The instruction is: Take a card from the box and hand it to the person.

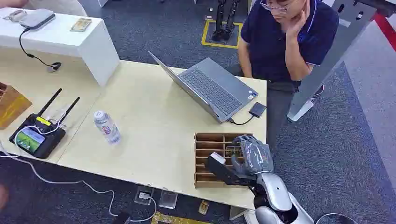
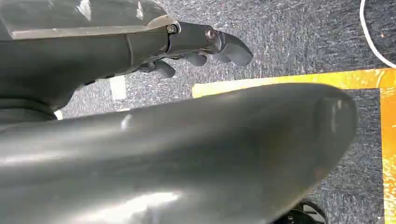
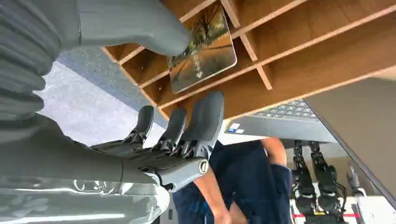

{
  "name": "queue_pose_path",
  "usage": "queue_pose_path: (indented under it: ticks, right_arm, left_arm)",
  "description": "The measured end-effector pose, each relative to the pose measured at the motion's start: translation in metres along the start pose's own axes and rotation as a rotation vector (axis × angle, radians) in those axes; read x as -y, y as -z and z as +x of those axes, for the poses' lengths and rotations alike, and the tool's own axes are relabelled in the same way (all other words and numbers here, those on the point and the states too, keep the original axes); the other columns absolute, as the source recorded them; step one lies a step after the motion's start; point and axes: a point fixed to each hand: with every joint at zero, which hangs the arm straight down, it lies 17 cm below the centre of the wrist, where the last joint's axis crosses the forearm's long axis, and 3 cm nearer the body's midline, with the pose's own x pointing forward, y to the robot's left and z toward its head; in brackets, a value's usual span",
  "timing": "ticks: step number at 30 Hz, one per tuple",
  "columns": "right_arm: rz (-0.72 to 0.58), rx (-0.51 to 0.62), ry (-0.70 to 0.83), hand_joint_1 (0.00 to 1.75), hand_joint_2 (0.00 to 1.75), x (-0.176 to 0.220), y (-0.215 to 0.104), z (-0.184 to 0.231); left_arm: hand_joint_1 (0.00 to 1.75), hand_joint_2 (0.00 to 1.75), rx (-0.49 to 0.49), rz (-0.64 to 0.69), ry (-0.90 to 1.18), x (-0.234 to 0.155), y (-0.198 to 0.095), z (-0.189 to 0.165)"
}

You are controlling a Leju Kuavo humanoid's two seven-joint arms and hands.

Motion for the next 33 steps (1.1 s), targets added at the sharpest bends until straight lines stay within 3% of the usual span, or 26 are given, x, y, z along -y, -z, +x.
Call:
queue_pose_path:
  ticks: [10, 15, 22, 33]
  right_arm:
    - [0.011, -0.009, -0.003, 0.75, 1.75, -0.0057, 0.0007, -0.0029]
    - [0.012, -0.011, -0.003, 0.8, 1.75, -0.0063, 0.0011, -0.0037]
    - [0.011, -0.012, -0.003, 1.01, 1.75, -0.0062, 0.0023, -0.0029]
    - [0.018, -0.014, -0.003, 1.06, 1.75, -0.0087, 0.0028, -0.0034]
  left_arm:
    - [0.0, 0.0, 0.0, 0.0, 0.001, 0.0001, 0.0, 0.0]
    - [0.0, 0.0, 0.0, 0.0, 0.001, 0.0001, 0.0, -0.0001]
    - [0.0, 0.0, 0.0, -0.002, 0.001, 0.0004, -0.0001, 0.0]
    - [0.0, 0.0, 0.0, -0.003, 0.001, 0.0005, -0.0001, 0.0]
